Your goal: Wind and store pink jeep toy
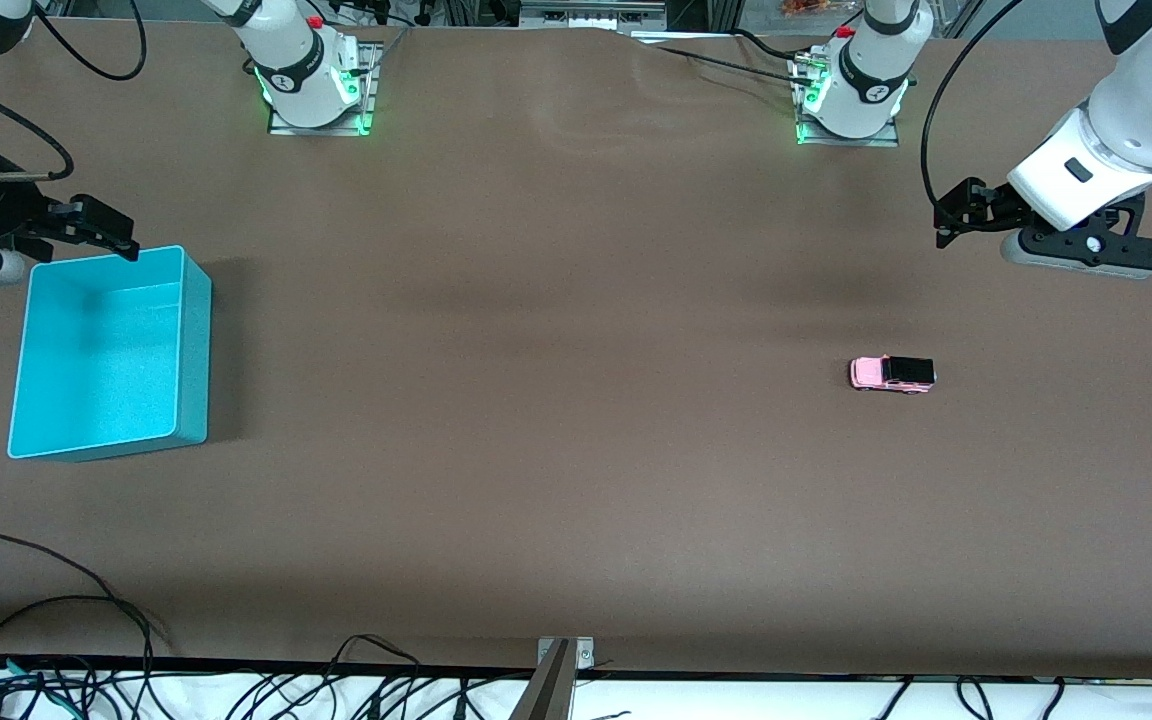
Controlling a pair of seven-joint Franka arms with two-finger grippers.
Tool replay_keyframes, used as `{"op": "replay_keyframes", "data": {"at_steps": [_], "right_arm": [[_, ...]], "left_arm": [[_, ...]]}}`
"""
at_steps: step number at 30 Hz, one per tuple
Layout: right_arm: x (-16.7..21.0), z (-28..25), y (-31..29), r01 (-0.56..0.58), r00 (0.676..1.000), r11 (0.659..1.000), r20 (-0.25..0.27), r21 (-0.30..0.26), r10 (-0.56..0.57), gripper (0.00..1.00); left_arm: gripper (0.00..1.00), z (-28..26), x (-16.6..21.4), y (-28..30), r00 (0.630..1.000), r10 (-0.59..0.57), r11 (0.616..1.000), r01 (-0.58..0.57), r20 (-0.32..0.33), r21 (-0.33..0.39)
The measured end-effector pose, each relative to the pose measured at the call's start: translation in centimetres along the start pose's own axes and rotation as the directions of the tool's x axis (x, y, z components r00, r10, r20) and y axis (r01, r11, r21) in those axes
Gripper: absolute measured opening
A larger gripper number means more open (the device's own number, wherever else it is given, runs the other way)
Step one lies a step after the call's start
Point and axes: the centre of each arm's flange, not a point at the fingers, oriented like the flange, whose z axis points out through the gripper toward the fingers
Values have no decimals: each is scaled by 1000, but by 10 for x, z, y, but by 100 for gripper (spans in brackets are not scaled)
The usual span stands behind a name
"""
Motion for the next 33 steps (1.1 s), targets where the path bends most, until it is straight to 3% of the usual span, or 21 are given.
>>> {"op": "replay_keyframes", "data": {"at_steps": [33], "right_arm": [[1,-3,0,-5,1000,1000,-16,0,5,100]], "left_arm": [[100,4,5,-16,999,-36,999,37,19,-29]]}}
